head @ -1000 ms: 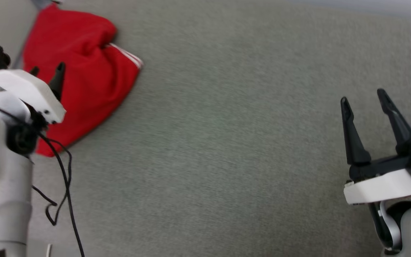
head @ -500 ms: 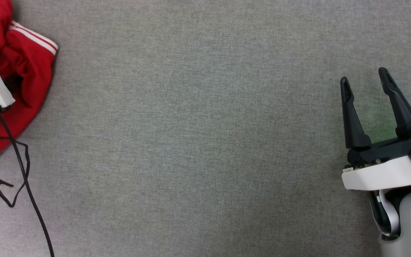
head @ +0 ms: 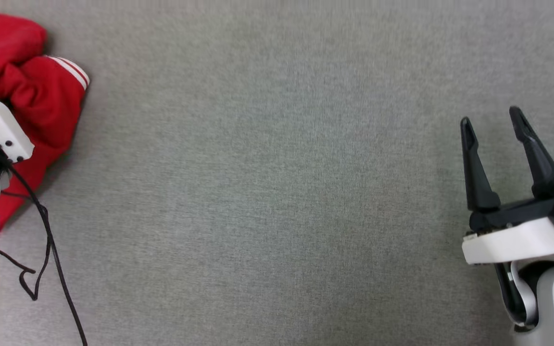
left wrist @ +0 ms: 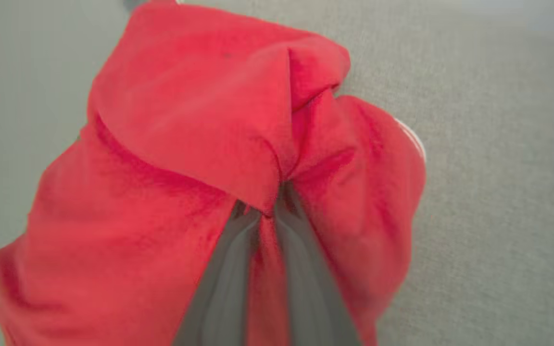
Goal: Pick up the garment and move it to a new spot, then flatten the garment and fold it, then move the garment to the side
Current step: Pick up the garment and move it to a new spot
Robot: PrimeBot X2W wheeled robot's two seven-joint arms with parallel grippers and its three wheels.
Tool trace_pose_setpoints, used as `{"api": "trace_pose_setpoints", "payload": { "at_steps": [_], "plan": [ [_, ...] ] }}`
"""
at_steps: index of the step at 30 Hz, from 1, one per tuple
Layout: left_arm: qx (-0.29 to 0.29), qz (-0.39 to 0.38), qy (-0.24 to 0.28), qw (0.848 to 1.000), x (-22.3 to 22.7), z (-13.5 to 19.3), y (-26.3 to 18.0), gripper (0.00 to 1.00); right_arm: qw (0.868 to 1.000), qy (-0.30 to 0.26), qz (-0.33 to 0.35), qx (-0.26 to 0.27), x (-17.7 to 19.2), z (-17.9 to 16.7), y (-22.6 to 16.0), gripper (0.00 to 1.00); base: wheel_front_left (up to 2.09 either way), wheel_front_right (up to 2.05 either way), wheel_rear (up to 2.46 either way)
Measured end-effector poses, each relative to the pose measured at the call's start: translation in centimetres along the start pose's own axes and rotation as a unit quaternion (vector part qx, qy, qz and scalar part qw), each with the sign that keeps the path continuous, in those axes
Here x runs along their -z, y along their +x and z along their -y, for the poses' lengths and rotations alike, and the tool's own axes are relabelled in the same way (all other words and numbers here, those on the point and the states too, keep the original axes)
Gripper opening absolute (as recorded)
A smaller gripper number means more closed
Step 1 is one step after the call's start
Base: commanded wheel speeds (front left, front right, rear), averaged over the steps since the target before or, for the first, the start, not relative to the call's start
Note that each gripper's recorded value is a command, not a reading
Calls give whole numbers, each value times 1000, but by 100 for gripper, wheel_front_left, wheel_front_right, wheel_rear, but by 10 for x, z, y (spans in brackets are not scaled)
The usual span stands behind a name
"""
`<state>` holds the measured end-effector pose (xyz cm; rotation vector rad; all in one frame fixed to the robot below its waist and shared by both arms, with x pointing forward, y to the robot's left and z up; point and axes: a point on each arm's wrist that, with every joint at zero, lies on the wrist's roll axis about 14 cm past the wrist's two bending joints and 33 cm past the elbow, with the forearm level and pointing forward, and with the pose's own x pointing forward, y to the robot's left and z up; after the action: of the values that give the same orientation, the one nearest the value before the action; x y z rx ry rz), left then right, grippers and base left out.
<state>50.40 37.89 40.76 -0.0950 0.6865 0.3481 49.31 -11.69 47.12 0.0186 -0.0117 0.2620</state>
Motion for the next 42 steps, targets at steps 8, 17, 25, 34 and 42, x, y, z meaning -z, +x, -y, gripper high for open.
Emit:
{"api": "trace_pose_setpoints", "payload": {
  "at_steps": [8, 17, 25, 34, 42],
  "plan": [
    [33, 186, -37, 981, -61, 15, -63, 0, 999, -3, 28, 22, -38, 2, -32, 100, 0, 0, 0],
    [94, 309, -42, 946, -86, 48, -136, 0, 998, -6, 58, 31, -77, -2, -73, 100, 0, 0, 0],
    [212, 328, -25, 920, -82, 142, -166, 0, 995, -1, 71, 68, -92, 17, -106, 100, 0, 0, 0],
    [412, 187, 24, 891, 4, 297, -194, 0, 988, -6, 68, 141, -93, 58, -144, 100, 0, 0, 0],
    [533, 55, 132, 834, 125, 378, -235, 0, 980, 7, 46, 193, -75, 87, -166, 100, 0, 0, 0]
  ]
}}
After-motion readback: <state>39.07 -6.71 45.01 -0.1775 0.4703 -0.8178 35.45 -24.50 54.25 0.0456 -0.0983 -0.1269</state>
